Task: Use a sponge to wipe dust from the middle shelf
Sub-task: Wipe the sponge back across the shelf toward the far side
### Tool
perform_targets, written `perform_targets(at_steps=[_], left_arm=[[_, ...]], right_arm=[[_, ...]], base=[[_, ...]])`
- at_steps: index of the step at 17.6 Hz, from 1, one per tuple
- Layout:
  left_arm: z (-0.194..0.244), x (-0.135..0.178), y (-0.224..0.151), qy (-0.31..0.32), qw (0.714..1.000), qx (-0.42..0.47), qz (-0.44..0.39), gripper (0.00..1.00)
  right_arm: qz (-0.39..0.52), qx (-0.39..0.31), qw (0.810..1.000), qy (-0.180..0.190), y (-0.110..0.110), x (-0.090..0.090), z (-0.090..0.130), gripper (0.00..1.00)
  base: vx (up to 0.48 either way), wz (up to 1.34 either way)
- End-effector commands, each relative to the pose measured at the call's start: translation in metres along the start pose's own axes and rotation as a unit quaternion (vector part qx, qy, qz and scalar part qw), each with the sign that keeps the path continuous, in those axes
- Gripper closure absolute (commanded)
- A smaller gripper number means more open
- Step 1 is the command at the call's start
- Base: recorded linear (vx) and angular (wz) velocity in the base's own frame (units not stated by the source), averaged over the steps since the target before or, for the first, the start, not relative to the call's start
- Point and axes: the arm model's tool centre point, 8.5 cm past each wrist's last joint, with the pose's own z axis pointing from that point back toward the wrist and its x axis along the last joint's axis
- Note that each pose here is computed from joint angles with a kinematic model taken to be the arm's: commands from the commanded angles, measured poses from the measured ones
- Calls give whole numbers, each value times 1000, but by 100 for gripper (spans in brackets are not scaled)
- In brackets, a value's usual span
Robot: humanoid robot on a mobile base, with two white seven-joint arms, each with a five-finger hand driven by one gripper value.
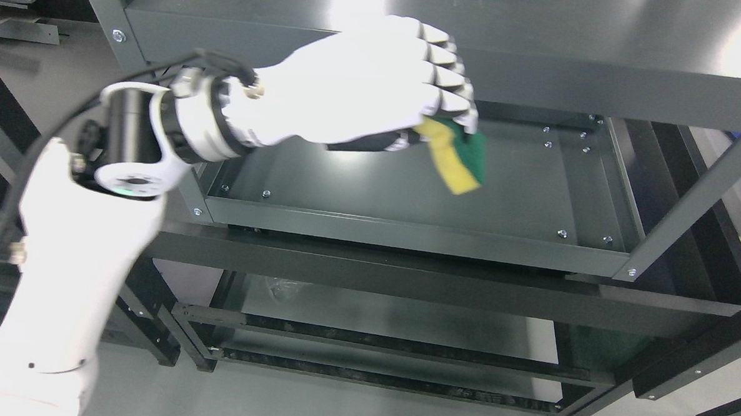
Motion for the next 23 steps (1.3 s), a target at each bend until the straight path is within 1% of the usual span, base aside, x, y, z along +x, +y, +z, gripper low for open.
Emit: perform_targets(at_steps=[1, 5, 6, 8, 9, 11, 12, 13, 14, 15, 17, 19, 20, 21, 23], left_arm=[[-103, 73, -56, -131, 990, 7, 47, 100], [-108, 86, -76, -130, 988, 8, 78, 100], [-106, 91, -86, -125, 987, 11, 96, 100], [-96, 114, -121, -97, 981, 21, 165, 100], [-92, 131, -139, -91, 975, 22, 202, 100], [-77, 149, -168, -52, 958, 38, 279, 100], [-66, 153, -180, -7, 945, 60, 323, 100], [-54, 148, -186, 43, 930, 90, 353, 100], [-31, 136, -193, 121, 904, 128, 389, 100], [-11, 126, -198, 174, 885, 150, 405, 100], [40, 99, -201, 278, 843, 194, 417, 100], [105, 75, -199, 382, 792, 240, 410, 100], [134, 70, -196, 423, 771, 253, 403, 100], [154, 69, -192, 448, 757, 260, 399, 100], [187, 79, -184, 486, 721, 283, 403, 100]], right_arm=[[-1, -7, 1000, -13, -10, 10, 0, 0], [-1, -7, 1000, -13, -10, 10, 0, 0], [-1, -7, 1000, -14, -10, 11, 0, 0], [0, -7, 1000, -13, -10, 10, 0, 0], [0, -7, 1000, -13, -10, 10, 0, 0], [0, -7, 1000, -13, -10, 10, 0, 0], [0, -7, 1000, -13, -10, 10, 0, 0], [0, -7, 1000, -13, -10, 10, 0, 0], [-1, -7, 1000, -13, -10, 10, 0, 0], [-1, -7, 1000, -14, -10, 11, 0, 0], [0, -7, 1000, -13, -10, 10, 0, 0], [-1, -7, 1000, -13, -10, 10, 0, 0], [-1, -7, 1000, -13, -10, 10, 0, 0], [-1, -7, 1000, -14, -10, 11, 0, 0], [-1, -7, 1000, -14, -10, 11, 0, 0]], base=[[0, 0], [0, 0], [0, 0], [0, 0], [0, 0], [0, 0], [0, 0], [0, 0], [0, 0], [0, 0], [0, 0], [0, 0], [0, 0], [0, 0], [0, 0]])
